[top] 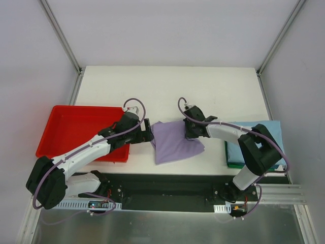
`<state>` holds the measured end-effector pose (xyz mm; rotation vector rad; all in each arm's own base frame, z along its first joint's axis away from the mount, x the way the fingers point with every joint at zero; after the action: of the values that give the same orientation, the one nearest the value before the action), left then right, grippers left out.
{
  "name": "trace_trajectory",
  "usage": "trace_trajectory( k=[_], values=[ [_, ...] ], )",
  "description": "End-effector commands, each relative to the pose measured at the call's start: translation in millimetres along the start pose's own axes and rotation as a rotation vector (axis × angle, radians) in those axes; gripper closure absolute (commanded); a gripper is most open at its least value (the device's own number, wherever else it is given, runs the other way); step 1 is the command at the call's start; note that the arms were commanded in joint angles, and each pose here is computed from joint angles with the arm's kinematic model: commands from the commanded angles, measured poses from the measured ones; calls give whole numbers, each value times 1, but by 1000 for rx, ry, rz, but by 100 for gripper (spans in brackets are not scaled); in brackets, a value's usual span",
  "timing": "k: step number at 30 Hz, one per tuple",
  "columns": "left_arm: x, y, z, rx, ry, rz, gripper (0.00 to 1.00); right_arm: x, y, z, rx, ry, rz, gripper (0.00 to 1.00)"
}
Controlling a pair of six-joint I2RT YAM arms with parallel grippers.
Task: Fold and stack the t-shirts
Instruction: Put the neatly folded tshirt into the corner of the board with the right arm
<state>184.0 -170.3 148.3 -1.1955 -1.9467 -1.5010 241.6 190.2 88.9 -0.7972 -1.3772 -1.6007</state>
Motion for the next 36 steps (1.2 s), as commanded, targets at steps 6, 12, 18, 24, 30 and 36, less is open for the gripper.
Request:
trace_trajectory(
  k=[6, 12, 18, 24, 30, 36],
  values=[
    [21, 2, 15, 5, 102, -89, 1, 38, 7, -18, 123, -114, -136, 100],
    [35, 13, 11, 27, 88, -167, 1, 96, 35, -29, 208, -145, -287, 100],
    [45, 27, 4, 1, 64, -213, 1, 149, 47, -47, 305, -251, -208, 100],
    [54, 42, 1, -31, 72, -273, 1, 198, 56, -73, 335, -397, -149, 100],
    [60, 50, 1, -42, 76, -302, 1, 252, 67, -84, 321, -343, -228, 100],
    [63, 53, 2, -38, 76, -317, 1, 290, 70, -96, 316, -325, -219, 100]
  ],
)
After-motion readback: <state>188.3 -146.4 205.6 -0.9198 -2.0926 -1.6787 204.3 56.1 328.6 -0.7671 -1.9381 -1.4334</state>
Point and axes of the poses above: each gripper's point midway between its finger pads, its own x axis back along the fingers, its own z axis along the line the jaws close on, y = z × x, the point moved 8 cm from there along x, back along the fingers, and after that the axes turned 9 degrees about -x, right-handed, at the moved point
